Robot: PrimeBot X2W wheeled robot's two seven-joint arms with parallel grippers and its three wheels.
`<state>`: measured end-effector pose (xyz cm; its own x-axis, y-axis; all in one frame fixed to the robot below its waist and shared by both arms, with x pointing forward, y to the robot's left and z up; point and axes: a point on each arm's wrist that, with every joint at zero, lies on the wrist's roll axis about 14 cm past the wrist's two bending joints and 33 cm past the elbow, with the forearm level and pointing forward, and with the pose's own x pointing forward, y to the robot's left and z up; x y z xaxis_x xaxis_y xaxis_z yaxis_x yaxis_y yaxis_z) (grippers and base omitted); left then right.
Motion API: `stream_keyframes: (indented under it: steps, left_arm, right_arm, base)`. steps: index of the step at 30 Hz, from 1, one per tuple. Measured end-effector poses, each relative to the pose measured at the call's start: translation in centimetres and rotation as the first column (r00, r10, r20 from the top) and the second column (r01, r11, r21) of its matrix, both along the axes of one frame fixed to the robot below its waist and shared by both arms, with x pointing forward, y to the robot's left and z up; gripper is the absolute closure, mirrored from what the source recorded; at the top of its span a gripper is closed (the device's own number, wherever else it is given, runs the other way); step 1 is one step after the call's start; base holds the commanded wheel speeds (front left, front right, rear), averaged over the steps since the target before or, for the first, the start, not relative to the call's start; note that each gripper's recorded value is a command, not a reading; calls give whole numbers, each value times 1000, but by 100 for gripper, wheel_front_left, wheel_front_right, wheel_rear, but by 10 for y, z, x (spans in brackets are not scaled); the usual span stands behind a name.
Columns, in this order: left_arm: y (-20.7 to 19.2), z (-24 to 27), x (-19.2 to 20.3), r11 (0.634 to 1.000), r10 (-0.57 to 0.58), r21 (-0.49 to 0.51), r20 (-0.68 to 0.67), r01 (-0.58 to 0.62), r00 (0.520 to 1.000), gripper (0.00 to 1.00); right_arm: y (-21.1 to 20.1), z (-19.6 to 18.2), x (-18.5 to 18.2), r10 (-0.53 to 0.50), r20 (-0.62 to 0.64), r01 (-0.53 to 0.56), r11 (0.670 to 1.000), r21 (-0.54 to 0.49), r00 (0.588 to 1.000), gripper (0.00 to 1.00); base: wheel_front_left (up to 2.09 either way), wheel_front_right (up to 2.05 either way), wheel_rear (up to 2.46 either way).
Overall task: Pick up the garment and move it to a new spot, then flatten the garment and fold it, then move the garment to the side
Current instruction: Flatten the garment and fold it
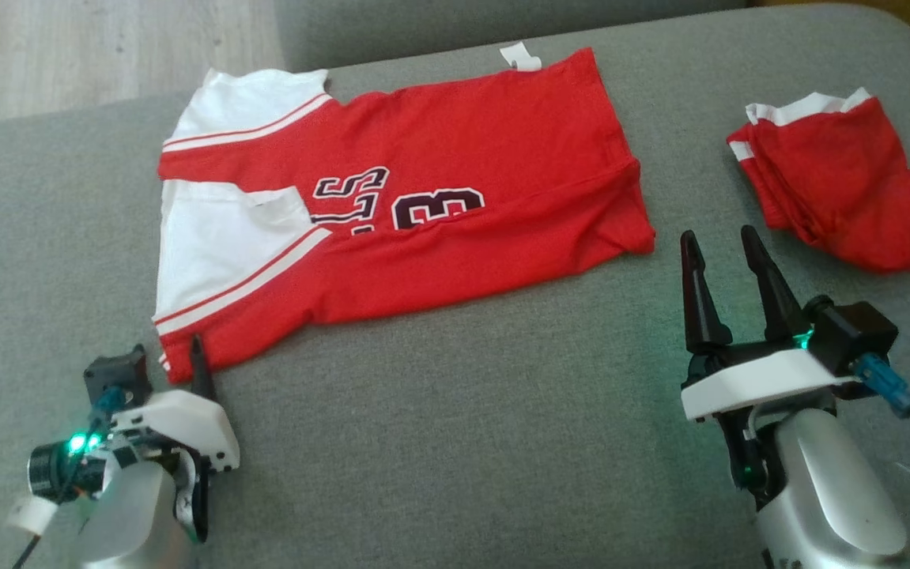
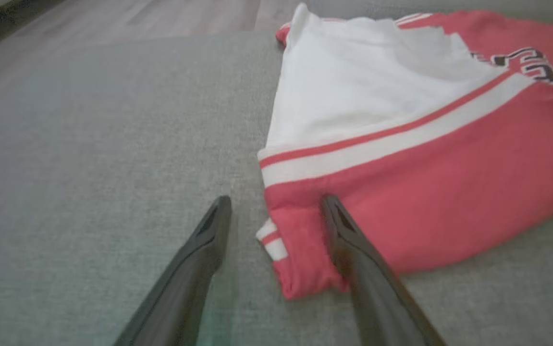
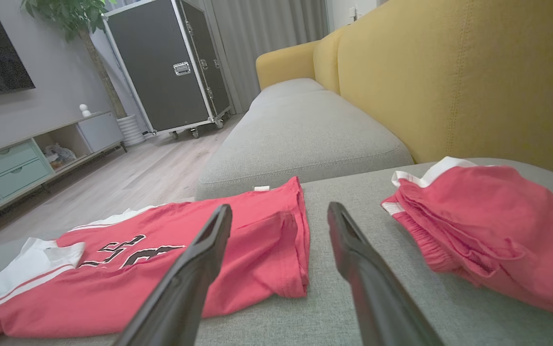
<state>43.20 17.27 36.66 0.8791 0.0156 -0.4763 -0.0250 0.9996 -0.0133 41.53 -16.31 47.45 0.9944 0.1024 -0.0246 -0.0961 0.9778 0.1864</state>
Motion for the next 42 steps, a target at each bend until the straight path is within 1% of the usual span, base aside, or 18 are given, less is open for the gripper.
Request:
stream_keyframes:
  steps: [2, 5, 6, 7, 8, 9, 13, 16, 20, 21, 22, 24, 26, 29, 32, 40, 41, 42]
  left_arm:
    - [-3, -11, -2, 1000, -16, -2, -50, 15, 999, 0]
    - [-6, -14, 4, 999, -34, -2, -80, 34, 996, 0]
    - [-8, -15, 6, 999, -44, -6, -92, 44, 995, 15]
    - [-9, -15, 7, 999, -50, -8, -98, 50, 994, 15]
    - [-11, -16, 7, 998, -56, -12, -106, 55, 993, 76]
    - [-12, -16, 8, 998, -65, -15, -106, 63, 992, 100]
    - [-14, -13, 9, 998, -67, -25, -86, 65, 994, 100]
    - [-12, -5, 12, 998, -58, -25, -31, 57, 998, 100]
    - [-9, 16, 20, 998, -50, -23, 88, 52, 995, 100]
    - [-11, 30, 27, 998, -59, -21, 148, 63, 987, 100]
    - [-14, 38, 30, 997, -68, -18, 177, 72, 982, 100]
    - [-18, 52, 36, 996, -82, -14, 225, 87, 971, 100]
    - [-21, 62, 39, 995, -95, -10, 264, 101, 960, 100]
    - [-25, 73, 40, 992, -119, 1, 300, 124, 947, 100]
    - [-27, 82, 40, 991, -126, 7, 328, 131, 936, 100]
    - [-23, 82, 34, 991, -128, 9, 335, 133, 933, 100]
    - [-22, 82, 34, 991, -129, 13, 337, 133, 933, 100]
    - [-21, 82, 33, 991, -128, 14, 336, 131, 933, 100]
  right_arm:
    - [-2, -2, 0, -8, -4, 8, 1000, 8, 1000, 0]
    - [-4, -3, 0, -16, -8, 16, 1000, 16, 1000, 0]
    - [-5, -4, 0, -17, -10, 17, 1000, 20, 1000, 0]
    - [-4, -4, 0, -15, -10, 15, 1000, 20, 1000, 0]
    - [-3, -4, 1, -12, -9, 12, 1000, 20, 1000, 0]
    - [-2, -3, 1, -9, -8, 10, 1000, 20, 1000, 0]
    - [0, 1, 5, -1, 5, 1, 1000, 19, 1000, 0]
    - [4, -2, 7, 13, -6, -12, 1000, 9, 1000, 0]
    - [2, -22, 9, 15, -74, -18, 999, -41, 997, 0]
    - [-1, -33, 14, 9, -127, -18, 997, -69, 992, 0]
    - [-3, -36, 18, 8, -146, -20, 997, -81, 989, 0]
    - [-4, -40, 29, 3, -187, -20, 996, -87, 982, 0]
    - [-4, -44, 39, 1, -231, -16, 998, -65, 973, 0]
    - [-1, -57, 47, 5, -318, -19, 999, -41, 948, 0]
    - [4, -75, 48, 15, -409, -27, 999, -23, 912, 0]
    - [16, -104, 48, 38, -563, -78, 996, -48, 825, 0]
    - [17, -104, 49, 42, -572, -87, 995, -52, 819, 4]
    - [18, -104, 50, 48, -576, -105, 992, -66, 816, 58]
  base:
    - [0, 0, 0]
    - [0, 0, 0]
    - [0, 0, 0]
    - [0, 0, 0]
    - [0, 0, 0]
    - [0, 0, 0]
    - [0, 0, 0]
    - [0, 0, 0]
    - [0, 0, 0]
    - [0, 0, 0]
    - [0, 0, 0]
    - [0, 0, 0]
    - [0, 0, 0]
    - [0, 0, 0]
    - [0, 0, 0]
    - [0, 0, 0]
    - [0, 0, 0]
    - [0, 0, 0]
